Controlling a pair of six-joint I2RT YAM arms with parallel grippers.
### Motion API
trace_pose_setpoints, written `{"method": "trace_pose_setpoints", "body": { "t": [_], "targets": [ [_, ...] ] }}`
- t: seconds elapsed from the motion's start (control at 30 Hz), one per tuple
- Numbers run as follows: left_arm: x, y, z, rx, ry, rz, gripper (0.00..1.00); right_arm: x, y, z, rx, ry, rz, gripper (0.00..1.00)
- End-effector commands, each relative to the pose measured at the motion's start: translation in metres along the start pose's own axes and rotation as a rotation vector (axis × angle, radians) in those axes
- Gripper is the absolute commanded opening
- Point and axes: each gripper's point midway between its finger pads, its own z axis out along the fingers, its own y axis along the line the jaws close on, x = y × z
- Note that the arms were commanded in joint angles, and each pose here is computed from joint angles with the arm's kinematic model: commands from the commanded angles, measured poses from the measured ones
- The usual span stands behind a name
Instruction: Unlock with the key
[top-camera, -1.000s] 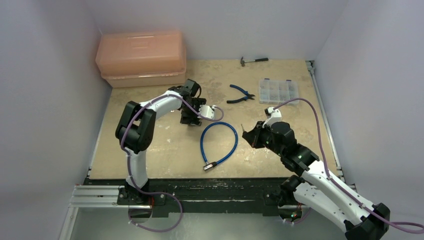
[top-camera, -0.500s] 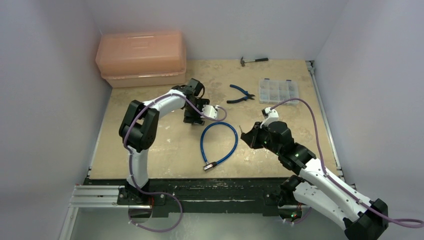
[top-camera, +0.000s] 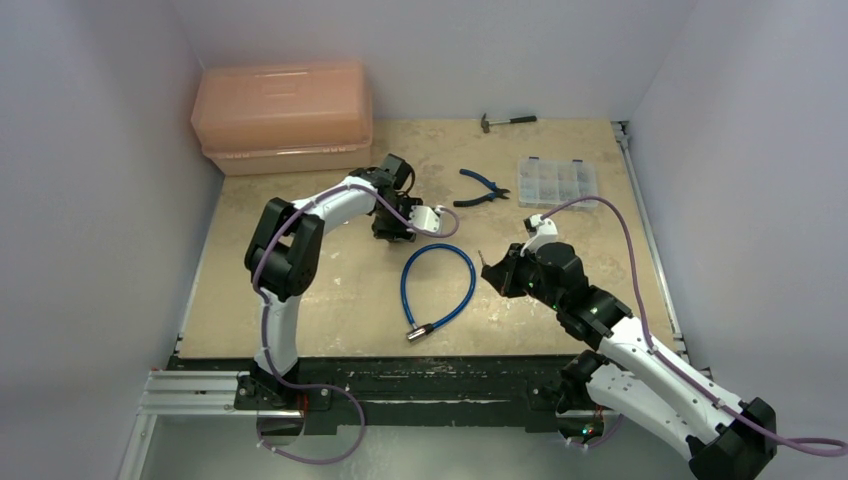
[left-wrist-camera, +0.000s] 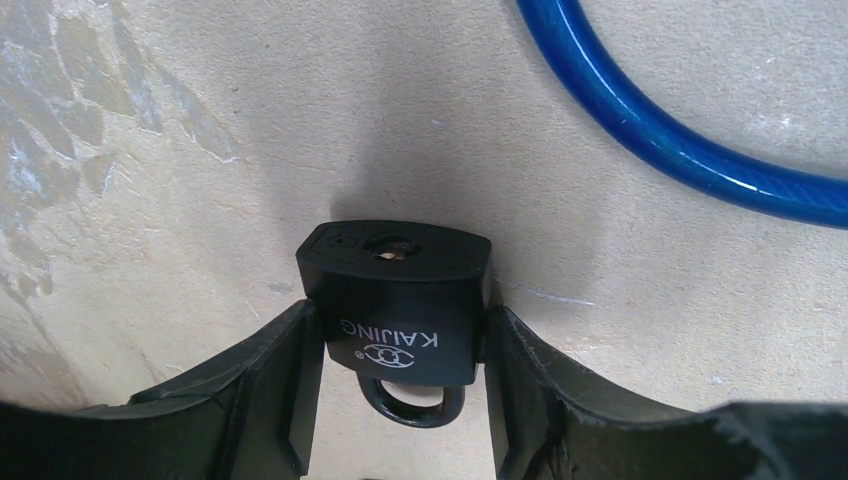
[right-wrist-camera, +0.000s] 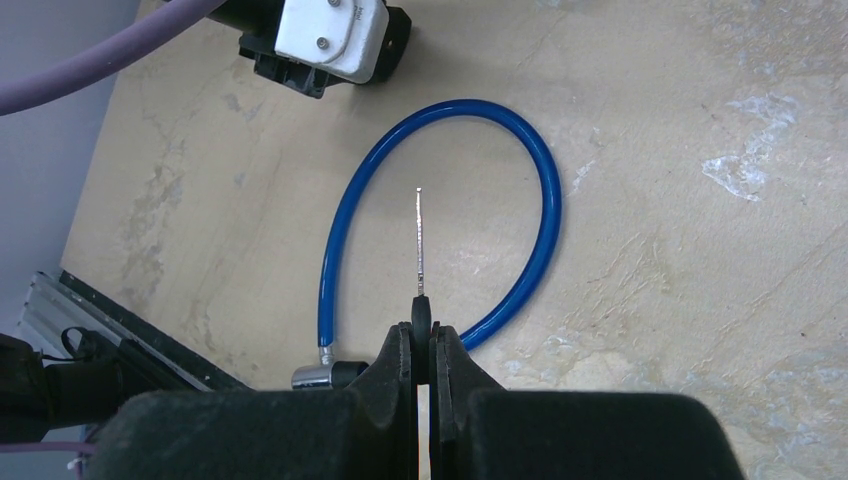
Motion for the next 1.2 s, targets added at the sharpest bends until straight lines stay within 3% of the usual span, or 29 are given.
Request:
{"method": "trace_pose_setpoints", "body": {
  "t": [0.0,0.37,0.47,0.63,0.8,0.93,1.17],
  "targets": [
    [-0.005,-0.017,0.025,0.061,-0.029,-0.04,0.0,-0.009,0.007,-0.001,-0.029,-0.033,0.004,0.0],
    [-0.048,0.021,-0.018,-0.205,-0.176,-0.026,0.0,-0.013,0.01,-0.001,-0.035,-0.042,0.018,0.0],
    [-0.065,0.029,-0.039,-0.281,-0.264,-0.058,0.0,-0.017,0.013,-0.002,-0.041,-0.049,0.023,0.0],
    [-0.096,0.021,-0.079,-0.333,-0.432,0.03,0.0,-0.02,0.016,-0.003,-0.044,-0.053,0.028,0.0],
    [-0.116,0.011,-0.127,-0.537,-0.562,0.225,0.0,-0.02,0.024,-0.003,-0.074,-0.032,0.028,0.0],
    [-0.131,-0.013,-0.137,-0.535,-0.658,0.32,0.0,-0.022,0.032,-0.001,-0.097,-0.002,0.027,0.0],
    [-0.139,-0.023,-0.164,-0.703,-0.77,0.309,0.0,-0.023,0.044,0.0,-0.129,0.046,0.026,0.0]
  ]
}}
